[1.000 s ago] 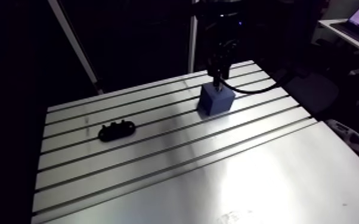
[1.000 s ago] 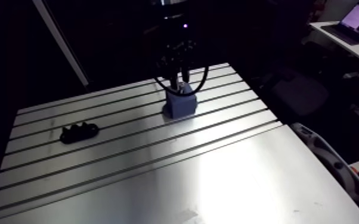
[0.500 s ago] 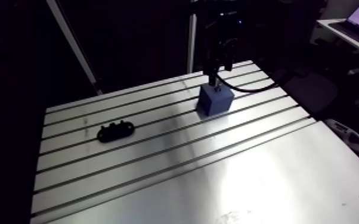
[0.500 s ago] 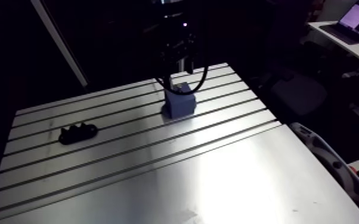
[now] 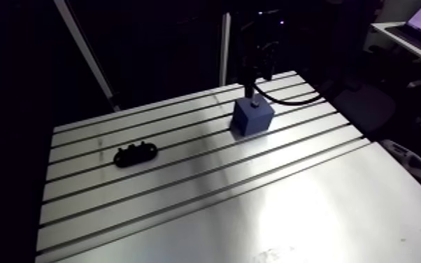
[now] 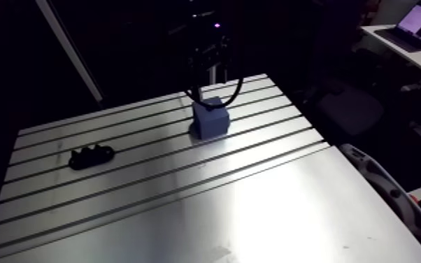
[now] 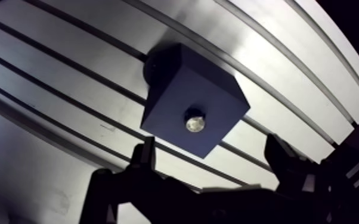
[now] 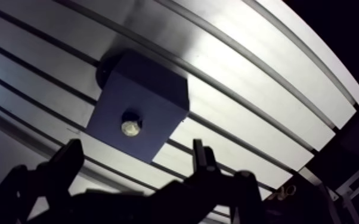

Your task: Pick up the M10 bolt and insert it into the hex recess until seated.

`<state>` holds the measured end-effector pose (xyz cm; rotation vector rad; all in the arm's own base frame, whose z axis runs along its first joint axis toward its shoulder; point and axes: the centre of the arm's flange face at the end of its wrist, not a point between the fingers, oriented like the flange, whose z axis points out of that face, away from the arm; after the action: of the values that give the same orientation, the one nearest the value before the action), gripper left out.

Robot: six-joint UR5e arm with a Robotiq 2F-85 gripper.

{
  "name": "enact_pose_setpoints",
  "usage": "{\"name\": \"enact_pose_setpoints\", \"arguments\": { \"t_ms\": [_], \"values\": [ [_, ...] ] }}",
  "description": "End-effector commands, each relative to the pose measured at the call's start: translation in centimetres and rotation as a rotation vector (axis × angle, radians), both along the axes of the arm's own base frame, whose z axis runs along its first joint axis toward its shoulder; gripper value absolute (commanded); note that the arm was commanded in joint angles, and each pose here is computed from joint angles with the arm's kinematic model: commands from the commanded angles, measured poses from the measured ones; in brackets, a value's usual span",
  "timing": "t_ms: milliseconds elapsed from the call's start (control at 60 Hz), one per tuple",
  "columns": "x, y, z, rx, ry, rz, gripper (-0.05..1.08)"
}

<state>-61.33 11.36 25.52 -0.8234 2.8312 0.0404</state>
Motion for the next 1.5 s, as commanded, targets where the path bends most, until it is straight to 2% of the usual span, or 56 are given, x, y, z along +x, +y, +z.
{"name": "enact_pose_setpoints", "arguments": {
  "t_ms": [17,467,517,533,567,583,600,683,767,917,1033,1200,1233,1383,1433,1500],
  "values": [
    [0.0,0.0,0.0,0.000,0.001,0.001,0.00],
    [0.3,-0.3,0.4,0.006,0.012,-0.067,0.03],
    [0.3,-0.3,0.5,0.012,0.017,-0.105,0.13],
    [0.3,-0.3,0.5,0.012,0.017,-0.105,0.13],
    [0.4,-0.5,0.5,0.007,0.021,-0.143,0.25],
    [0.4,-0.5,0.5,0.007,0.021,-0.143,0.25],
    [0.4,-0.6,0.6,0.002,0.026,-0.161,0.30],
    [0.5,-0.6,0.8,0.003,0.034,-0.202,0.35],
    [0.5,-0.6,0.8,0.011,0.039,-0.252,0.43],
    [0.6,-0.8,0.9,0.022,0.044,-0.325,0.51],
    [0.6,-0.6,1.4,0.040,0.059,-0.415,0.59],
    [0.7,-0.7,1.7,0.055,0.065,-0.515,0.63],
    [1.0,-0.9,2.2,0.064,0.073,-0.554,0.63],
    [1.1,-0.9,2.3,0.071,0.076,-0.595,0.63],
    [1.1,-0.8,2.3,0.079,0.078,-0.623,0.62],
    [1.2,-0.9,2.2,0.083,0.077,-0.635,0.62]
  ]
}}
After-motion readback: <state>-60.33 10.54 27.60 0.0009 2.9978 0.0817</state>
